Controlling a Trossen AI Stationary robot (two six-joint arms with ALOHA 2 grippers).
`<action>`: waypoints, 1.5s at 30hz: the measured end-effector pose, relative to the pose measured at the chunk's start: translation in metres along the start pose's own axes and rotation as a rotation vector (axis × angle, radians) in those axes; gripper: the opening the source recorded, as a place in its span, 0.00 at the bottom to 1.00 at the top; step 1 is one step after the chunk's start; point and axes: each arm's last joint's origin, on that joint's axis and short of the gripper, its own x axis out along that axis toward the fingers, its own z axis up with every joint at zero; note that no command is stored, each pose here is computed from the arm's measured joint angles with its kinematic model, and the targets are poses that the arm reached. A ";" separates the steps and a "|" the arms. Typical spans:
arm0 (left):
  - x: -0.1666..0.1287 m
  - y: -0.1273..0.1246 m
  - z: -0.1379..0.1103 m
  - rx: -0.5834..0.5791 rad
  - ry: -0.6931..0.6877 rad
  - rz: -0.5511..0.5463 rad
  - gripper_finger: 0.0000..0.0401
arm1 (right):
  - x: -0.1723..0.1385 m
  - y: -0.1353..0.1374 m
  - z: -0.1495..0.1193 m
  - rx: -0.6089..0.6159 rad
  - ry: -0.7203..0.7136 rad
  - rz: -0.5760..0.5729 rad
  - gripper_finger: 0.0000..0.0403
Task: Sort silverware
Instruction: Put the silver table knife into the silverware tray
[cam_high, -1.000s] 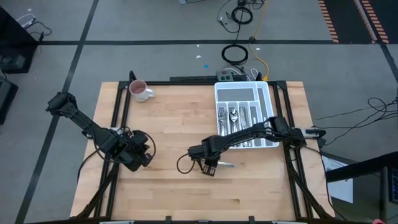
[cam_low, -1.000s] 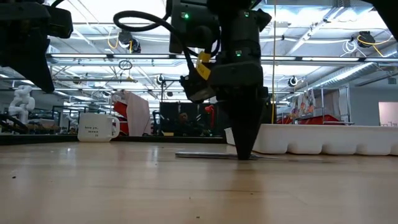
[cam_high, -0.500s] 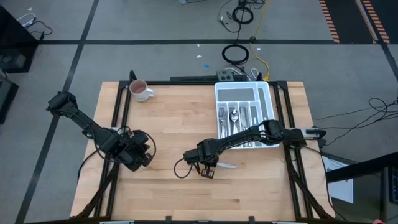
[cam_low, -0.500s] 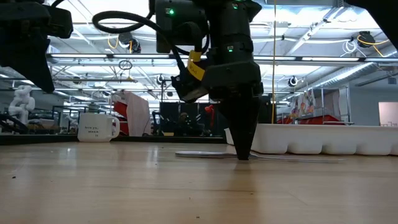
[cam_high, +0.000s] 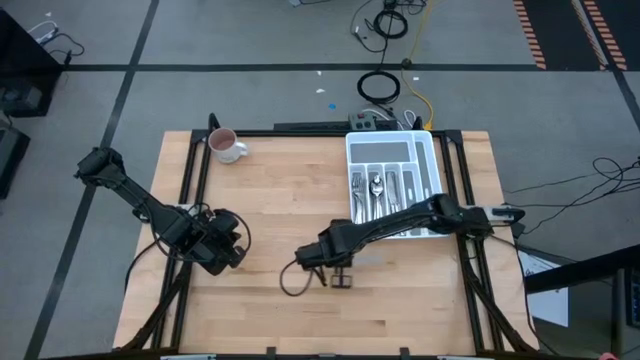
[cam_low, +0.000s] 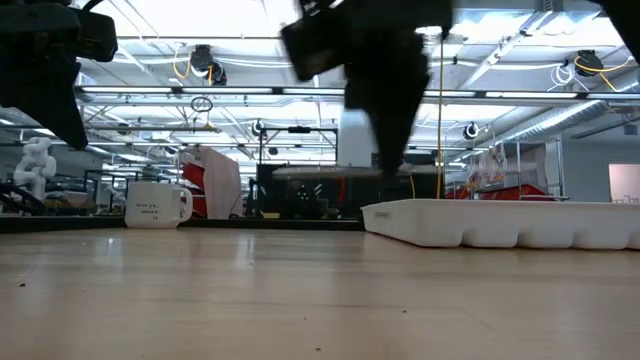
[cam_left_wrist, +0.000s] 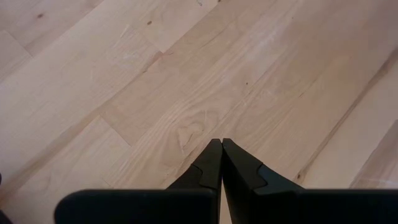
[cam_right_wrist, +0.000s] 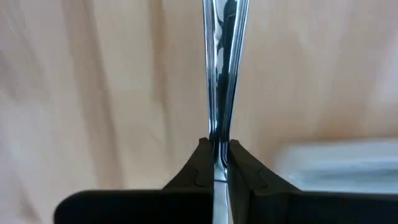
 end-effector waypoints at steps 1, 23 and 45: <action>0.000 0.000 0.000 0.000 0.000 0.000 0.04 | -0.005 0.000 -0.005 -0.042 0.014 -0.037 0.00; 0.000 -0.001 0.000 -0.011 -0.001 -0.006 0.04 | -0.036 -0.068 -0.115 -1.021 0.376 -0.249 0.00; 0.007 0.003 0.017 -0.107 -0.102 0.040 0.04 | 0.021 -0.119 -0.181 -1.511 0.321 -0.330 0.00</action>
